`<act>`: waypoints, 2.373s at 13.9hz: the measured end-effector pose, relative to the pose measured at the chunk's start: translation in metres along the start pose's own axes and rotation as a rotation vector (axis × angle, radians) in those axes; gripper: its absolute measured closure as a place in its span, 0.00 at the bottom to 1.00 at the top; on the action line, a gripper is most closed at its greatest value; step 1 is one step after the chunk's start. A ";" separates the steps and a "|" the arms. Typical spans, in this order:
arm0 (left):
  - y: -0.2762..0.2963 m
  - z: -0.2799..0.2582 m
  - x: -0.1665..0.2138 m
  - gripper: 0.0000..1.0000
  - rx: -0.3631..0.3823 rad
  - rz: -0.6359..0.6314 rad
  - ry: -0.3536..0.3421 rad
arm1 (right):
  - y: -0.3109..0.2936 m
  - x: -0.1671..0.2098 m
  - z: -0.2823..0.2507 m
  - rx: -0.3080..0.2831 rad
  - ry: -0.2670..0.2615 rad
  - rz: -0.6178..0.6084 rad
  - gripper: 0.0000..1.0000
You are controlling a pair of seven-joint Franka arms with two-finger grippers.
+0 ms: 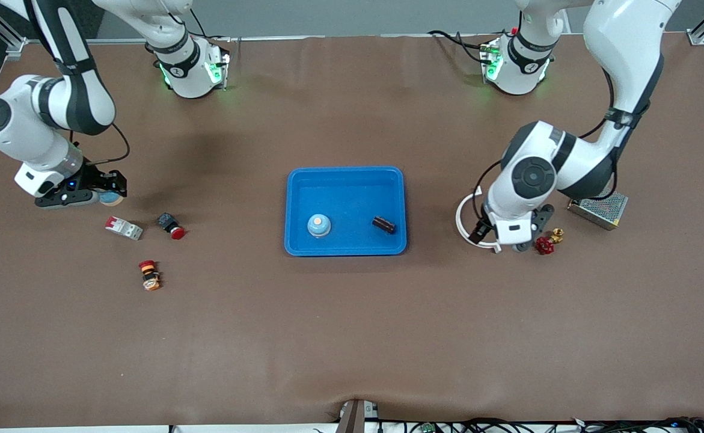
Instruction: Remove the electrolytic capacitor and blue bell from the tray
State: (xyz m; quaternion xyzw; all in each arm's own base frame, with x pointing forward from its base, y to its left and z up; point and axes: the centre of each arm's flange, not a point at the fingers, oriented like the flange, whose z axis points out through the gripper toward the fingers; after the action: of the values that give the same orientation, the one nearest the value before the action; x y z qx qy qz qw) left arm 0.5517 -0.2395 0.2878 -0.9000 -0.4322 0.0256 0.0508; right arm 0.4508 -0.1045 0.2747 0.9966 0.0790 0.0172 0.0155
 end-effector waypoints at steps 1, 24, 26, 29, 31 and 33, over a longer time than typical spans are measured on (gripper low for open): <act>0.008 -0.005 -0.016 0.00 -0.012 -0.009 0.002 | -0.003 -0.006 0.012 -0.005 0.010 -0.002 0.32; 0.112 0.077 -0.185 0.26 -0.079 -0.184 -0.104 | 0.002 -0.017 0.089 -0.014 -0.004 0.029 0.00; 0.112 0.083 -0.185 0.29 -0.073 -0.185 -0.107 | -0.005 0.000 0.058 0.008 -0.054 0.073 0.00; 0.112 0.088 -0.185 0.44 -0.066 -0.186 -0.109 | -0.046 0.027 0.001 0.015 -0.087 0.166 0.00; 0.112 0.089 -0.185 0.48 -0.066 -0.186 -0.110 | -0.083 0.039 -0.016 0.011 -0.071 0.254 0.00; 0.114 0.086 -0.184 0.70 -0.072 -0.188 -0.110 | -0.127 0.048 -0.019 0.020 -0.057 0.368 0.00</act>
State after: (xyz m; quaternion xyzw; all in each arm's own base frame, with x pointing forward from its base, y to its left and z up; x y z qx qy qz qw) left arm 0.5169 -0.4477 0.1894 -0.8540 -0.5174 0.0544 -0.0031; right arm 0.4773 0.0292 0.2909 0.9944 -0.1049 -0.0093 0.0045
